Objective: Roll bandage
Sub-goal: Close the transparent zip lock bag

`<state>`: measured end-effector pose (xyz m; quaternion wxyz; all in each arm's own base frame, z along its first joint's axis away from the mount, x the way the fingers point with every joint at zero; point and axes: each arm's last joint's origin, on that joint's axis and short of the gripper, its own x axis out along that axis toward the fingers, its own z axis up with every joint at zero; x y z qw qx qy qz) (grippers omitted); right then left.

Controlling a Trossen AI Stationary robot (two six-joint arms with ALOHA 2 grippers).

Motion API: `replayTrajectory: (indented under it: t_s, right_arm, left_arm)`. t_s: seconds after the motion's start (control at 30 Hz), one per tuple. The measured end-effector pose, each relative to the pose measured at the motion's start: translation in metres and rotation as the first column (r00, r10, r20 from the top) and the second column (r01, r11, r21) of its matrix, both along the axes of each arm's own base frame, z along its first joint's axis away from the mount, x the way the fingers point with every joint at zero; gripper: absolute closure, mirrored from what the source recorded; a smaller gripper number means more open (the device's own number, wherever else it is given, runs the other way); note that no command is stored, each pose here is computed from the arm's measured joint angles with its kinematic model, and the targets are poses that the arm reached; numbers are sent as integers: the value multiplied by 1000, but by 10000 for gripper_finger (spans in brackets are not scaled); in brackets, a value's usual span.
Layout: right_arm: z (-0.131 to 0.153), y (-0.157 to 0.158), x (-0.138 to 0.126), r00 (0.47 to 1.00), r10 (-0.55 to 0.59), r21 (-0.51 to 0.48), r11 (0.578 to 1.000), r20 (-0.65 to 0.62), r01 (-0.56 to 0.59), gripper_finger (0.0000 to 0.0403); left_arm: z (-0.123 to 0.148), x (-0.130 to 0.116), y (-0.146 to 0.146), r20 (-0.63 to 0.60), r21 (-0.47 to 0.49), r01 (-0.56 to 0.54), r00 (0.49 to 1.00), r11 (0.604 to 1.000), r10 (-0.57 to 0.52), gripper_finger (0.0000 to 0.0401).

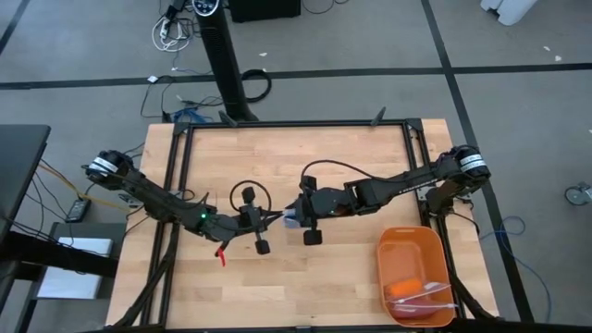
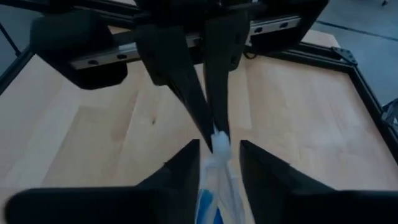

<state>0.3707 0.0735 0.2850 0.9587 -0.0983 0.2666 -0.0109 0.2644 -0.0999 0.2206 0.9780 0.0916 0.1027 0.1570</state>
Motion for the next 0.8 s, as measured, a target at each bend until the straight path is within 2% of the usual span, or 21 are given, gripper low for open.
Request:
replayTrajectory:
  t_s: [0.17, 0.27, 0.63, 0.8]
  right_arm:
    - [-2, 0, -1, 1000, 0, -5, 1000, -20, 0, 370]
    - [-3, 0, -2, 1000, 0, -13, 1000, -30, -1, 395]
    - [-2, 1, -5, 999, -9, -6, 1000, -48, 9, 392]
    - [0, 5, -8, 999, -6, 3, 1000, -46, 6, 353]
  left_arm:
    - [0, 0, 0, 4, -1, 0, 1000, 1000, 0, 397]
    - [0, 0, 0, 3, -2, 1, 1000, 1000, -1, 397]
    - [0, 1, 1, -4, -7, 22, 1000, 1000, -22, 397]
    - [-1, 1, 1, -16, -3, 19, 1000, 1000, -19, 396]
